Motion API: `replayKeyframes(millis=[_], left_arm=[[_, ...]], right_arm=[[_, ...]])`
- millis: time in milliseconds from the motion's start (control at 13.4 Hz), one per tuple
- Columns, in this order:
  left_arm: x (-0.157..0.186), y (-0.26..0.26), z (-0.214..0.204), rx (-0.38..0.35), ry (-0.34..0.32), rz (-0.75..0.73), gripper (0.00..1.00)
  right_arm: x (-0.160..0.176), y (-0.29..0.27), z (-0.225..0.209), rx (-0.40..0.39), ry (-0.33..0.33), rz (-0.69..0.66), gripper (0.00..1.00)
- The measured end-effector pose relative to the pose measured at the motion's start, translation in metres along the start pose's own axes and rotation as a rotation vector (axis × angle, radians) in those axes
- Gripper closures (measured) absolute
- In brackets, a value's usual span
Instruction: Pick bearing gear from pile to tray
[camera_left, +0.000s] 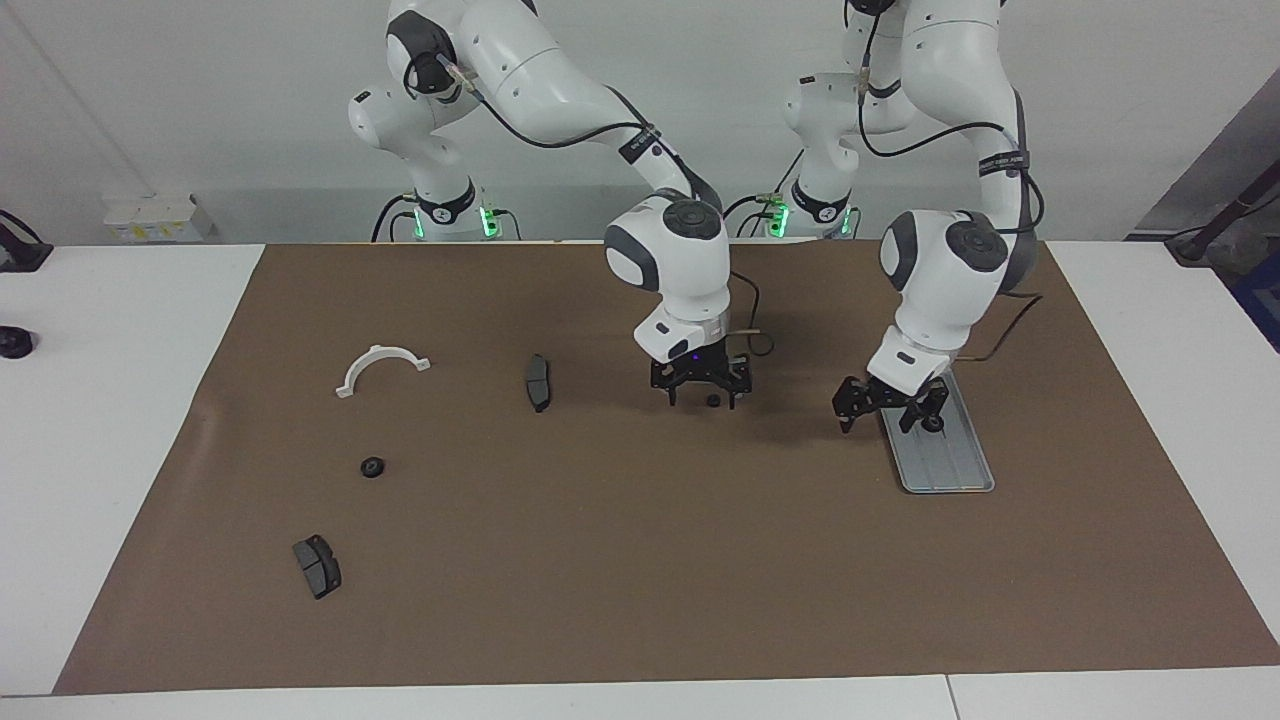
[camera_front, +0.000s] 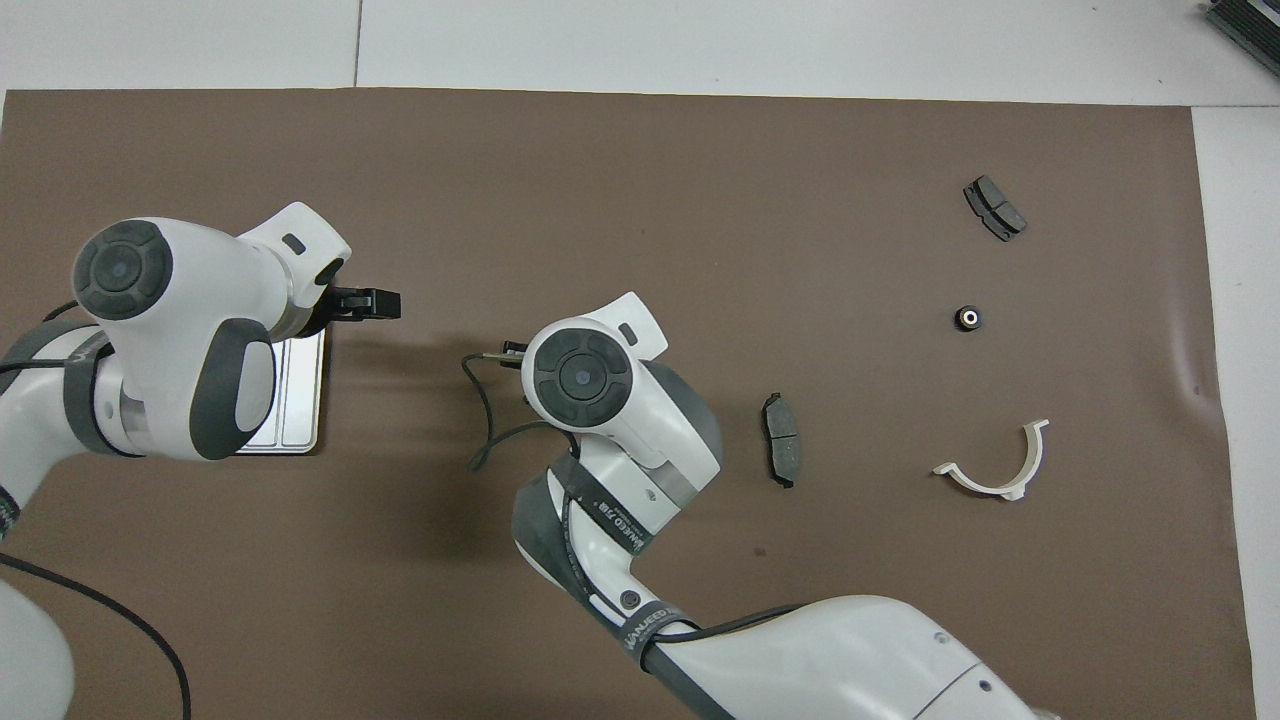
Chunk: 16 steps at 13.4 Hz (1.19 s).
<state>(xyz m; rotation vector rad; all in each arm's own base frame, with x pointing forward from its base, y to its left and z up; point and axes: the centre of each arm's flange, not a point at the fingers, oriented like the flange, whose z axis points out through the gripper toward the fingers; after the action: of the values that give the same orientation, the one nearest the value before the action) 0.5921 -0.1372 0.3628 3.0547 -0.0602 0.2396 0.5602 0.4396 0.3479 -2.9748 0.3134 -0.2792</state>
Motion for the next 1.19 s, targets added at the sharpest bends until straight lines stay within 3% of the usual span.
replayKeyframes(millis=[298,447,522,596,745,820,969,1193], left_arm=[[-0.015,0.098,0.015,-0.028,-0.019,-0.011,0.00],[-0.030,0.135,0.024,-0.033,-0.040,0.010,0.06],[-0.038,0.148,0.028,-0.032,-0.052,0.026,0.14],[-0.044,0.157,0.033,-0.030,-0.065,0.040,0.14],[-0.056,0.167,0.042,-0.022,-0.089,0.061,0.27],[-0.062,0.171,0.046,-0.019,-0.101,0.071,0.27],[-0.073,0.175,0.053,-0.010,-0.123,0.085,0.39],[-0.085,0.184,0.058,0.003,-0.157,0.108,0.46]], right_arm=[[0.062,0.090,-0.044,-0.028,0.028,-0.049,0.00],[0.087,0.136,-0.063,-0.043,0.041,-0.065,0.00],[0.097,0.156,-0.069,-0.051,0.044,-0.075,0.00],[0.106,0.177,-0.070,-0.063,0.041,-0.089,0.00],[0.124,0.221,-0.065,-0.088,0.026,-0.124,0.00],[0.135,0.247,-0.062,-0.101,0.019,-0.145,0.00],[0.155,0.299,-0.061,-0.119,0.014,-0.175,0.00],[0.178,0.371,-0.052,-0.136,0.029,-0.204,0.00]])
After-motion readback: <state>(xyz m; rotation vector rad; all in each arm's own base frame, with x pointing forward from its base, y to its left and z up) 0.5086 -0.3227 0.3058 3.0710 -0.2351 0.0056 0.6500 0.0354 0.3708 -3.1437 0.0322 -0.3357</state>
